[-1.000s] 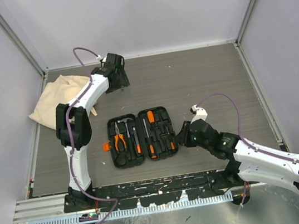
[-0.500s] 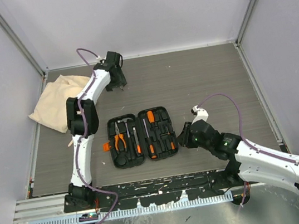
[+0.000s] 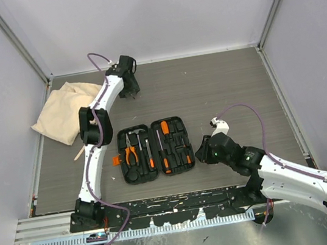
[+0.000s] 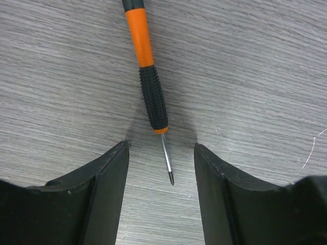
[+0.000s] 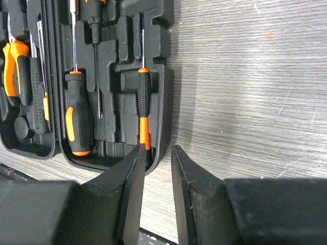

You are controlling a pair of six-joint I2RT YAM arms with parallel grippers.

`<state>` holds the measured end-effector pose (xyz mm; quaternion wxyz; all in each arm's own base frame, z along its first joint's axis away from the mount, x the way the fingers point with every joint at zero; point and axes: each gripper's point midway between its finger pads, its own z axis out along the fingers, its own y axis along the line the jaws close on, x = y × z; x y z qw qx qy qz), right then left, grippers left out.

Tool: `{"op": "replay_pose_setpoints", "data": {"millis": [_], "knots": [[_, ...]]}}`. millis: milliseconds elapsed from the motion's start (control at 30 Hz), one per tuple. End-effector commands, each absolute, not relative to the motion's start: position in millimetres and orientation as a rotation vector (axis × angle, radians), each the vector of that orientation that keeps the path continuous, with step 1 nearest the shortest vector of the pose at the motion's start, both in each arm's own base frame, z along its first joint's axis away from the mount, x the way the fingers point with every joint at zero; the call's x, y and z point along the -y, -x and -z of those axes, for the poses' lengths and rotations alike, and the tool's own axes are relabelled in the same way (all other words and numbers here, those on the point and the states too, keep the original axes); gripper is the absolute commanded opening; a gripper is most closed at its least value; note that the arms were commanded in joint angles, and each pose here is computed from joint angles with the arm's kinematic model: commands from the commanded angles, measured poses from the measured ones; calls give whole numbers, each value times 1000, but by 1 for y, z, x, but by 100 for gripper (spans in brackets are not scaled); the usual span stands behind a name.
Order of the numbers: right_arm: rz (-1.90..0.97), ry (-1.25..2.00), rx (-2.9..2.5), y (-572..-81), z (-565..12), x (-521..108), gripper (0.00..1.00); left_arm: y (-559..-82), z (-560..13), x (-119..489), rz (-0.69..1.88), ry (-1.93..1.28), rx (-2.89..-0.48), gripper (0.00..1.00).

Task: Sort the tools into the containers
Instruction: Pick up the screwdriver from the center of the board.

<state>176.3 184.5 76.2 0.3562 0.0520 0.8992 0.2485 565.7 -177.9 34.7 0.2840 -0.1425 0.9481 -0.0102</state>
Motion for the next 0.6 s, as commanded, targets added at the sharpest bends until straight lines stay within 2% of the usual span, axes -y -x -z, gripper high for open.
{"op": "replay_pose_setpoints", "data": {"millis": [0,433,567], "knots": [[-641,-124,-2293,-180,-82,-185,33,-575,-45,170,19,422,-2500,54],[-625,-127,-2307,-172,-75,-175,33,-587,-34,159,-15,385,-2496,46],[-610,-136,-2301,-171,-78,-170,33,-590,-30,159,-7,375,-2497,36]]}}
